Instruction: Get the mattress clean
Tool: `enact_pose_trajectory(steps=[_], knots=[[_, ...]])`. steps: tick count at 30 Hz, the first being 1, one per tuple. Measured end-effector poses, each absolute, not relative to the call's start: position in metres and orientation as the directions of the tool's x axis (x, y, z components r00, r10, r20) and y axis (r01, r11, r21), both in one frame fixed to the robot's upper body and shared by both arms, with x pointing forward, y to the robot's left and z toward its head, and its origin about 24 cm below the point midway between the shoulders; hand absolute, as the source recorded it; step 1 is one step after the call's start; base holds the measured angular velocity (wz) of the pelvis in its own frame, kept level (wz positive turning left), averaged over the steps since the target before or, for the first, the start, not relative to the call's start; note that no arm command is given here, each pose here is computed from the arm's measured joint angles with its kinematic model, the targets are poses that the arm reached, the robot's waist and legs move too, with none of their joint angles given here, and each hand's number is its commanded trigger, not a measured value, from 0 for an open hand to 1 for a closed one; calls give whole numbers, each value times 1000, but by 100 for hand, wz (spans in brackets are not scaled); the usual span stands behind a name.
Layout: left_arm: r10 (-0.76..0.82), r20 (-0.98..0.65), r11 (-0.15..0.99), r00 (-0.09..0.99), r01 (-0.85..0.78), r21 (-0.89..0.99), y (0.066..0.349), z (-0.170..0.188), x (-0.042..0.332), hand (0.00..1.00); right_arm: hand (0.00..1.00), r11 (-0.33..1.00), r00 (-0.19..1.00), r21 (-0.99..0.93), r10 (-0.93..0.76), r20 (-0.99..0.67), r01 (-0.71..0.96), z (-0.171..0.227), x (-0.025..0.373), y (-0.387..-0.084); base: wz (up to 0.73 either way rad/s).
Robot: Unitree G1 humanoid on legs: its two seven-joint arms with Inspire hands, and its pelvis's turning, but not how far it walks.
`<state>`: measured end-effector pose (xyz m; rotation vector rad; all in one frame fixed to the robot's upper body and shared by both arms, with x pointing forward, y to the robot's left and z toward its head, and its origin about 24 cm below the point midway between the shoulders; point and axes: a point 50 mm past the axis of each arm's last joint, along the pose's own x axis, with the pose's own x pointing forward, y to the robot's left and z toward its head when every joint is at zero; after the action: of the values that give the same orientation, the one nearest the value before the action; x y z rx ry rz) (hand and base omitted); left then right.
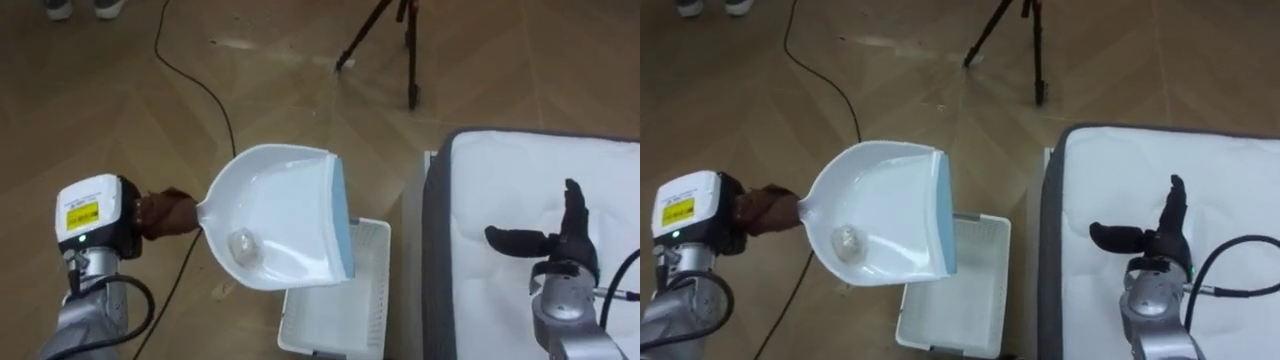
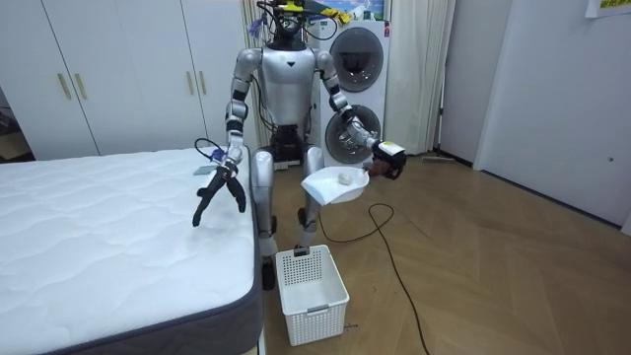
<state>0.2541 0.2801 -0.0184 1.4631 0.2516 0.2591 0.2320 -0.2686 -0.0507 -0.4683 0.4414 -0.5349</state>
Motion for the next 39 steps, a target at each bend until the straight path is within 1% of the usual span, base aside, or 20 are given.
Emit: enact_pose_trajectory(steps=[3,7,14,21,25,28,39], knots=[[306,28,49,952,-45,998,282,-13,258,100,0,763,781,-537,-562,-274,360,-52,232,-267,-5],[250,23,-59,968,-8,998,281,-14,261,100,0,741,787,-578,-561,-255,341,-52,232,-267,8],[123,8,-207,992,18,978,264,-13,273,100,0,723,809,-623,-538,-237,299,-52,235,-262,1],[81,-16,-299,997,39,954,267,-5,279,100,0,713,808,-642,-538,-241,283,-53,235,-263,-6],[45,-41,-389,998,55,920,265,6,290,100,0,710,804,-650,-538,-254,270,-55,235,-262,-4],[53,-64,-443,997,81,893,267,11,294,100,0,708,811,-658,-528,-253,257,-56,235,-260,-1],[156,-169,-475,973,224,851,274,11,294,100,0,681,799,-667,-562,-211,303,-53,235,-260,0]])
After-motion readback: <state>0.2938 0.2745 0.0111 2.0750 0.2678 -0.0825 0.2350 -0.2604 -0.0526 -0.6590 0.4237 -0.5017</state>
